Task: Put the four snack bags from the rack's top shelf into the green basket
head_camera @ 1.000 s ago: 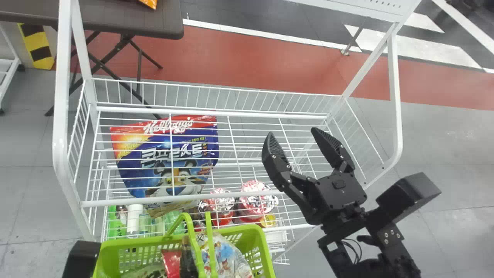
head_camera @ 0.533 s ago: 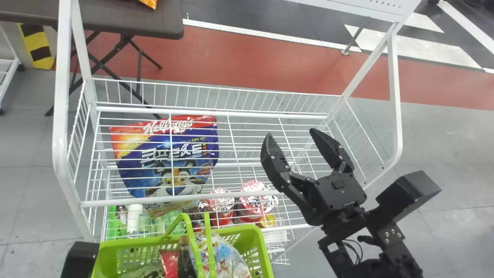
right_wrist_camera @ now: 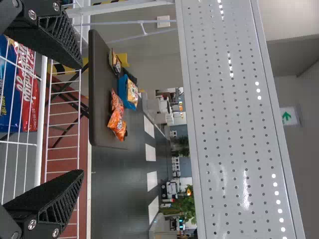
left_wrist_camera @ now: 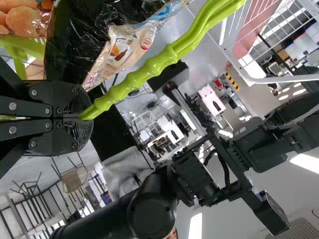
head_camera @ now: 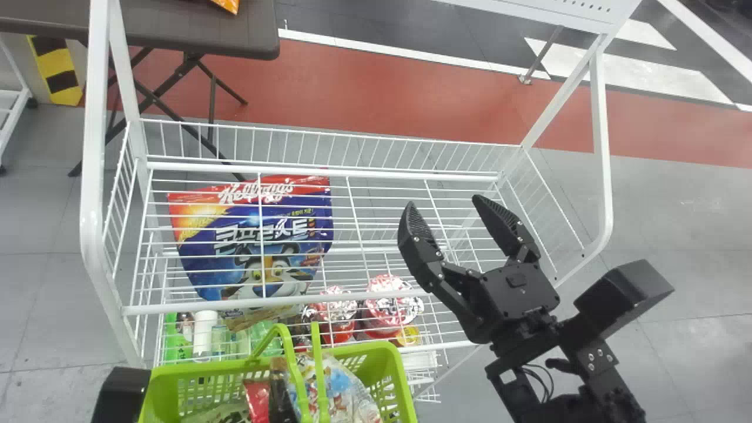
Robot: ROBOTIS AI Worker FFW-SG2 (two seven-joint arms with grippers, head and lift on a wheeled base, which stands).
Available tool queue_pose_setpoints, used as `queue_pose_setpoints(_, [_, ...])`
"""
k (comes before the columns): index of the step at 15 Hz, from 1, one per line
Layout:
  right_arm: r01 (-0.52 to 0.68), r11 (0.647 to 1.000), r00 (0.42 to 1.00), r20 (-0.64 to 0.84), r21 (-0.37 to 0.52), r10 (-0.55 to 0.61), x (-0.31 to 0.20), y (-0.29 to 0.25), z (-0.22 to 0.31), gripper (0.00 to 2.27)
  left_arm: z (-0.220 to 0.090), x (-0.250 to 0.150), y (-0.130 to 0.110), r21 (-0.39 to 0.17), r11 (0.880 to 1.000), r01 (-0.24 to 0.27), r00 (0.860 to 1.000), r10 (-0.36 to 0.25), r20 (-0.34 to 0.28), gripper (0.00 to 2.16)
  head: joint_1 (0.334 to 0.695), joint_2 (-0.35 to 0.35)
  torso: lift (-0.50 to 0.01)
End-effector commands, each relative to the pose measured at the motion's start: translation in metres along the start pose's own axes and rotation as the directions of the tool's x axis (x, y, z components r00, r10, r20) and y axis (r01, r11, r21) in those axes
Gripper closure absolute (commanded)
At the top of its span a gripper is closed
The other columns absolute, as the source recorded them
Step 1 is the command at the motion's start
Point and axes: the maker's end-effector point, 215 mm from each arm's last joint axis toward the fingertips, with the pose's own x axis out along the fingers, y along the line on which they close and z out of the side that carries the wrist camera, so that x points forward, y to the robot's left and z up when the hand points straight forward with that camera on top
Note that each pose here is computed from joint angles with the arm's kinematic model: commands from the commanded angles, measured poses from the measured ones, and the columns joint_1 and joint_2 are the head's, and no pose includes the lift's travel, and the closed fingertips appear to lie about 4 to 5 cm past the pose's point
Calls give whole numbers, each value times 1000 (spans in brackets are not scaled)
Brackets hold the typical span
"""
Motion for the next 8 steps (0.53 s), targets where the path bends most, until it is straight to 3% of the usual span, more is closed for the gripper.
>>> queue_pose_setpoints(1, [1, 1000, 1000, -1, 2, -1, 0, -1, 0, 60, 0, 0, 0, 1, 1000, 0, 1000, 0, 0, 1555, 695, -350, 0])
queue_pose_setpoints(8, [2, 1000, 1000, -4, 1, -2, 0, -2, -1, 60, 0, -1, -1, 1, 1000, 0, 1000, 0, 1, 1555, 695, -350, 0])
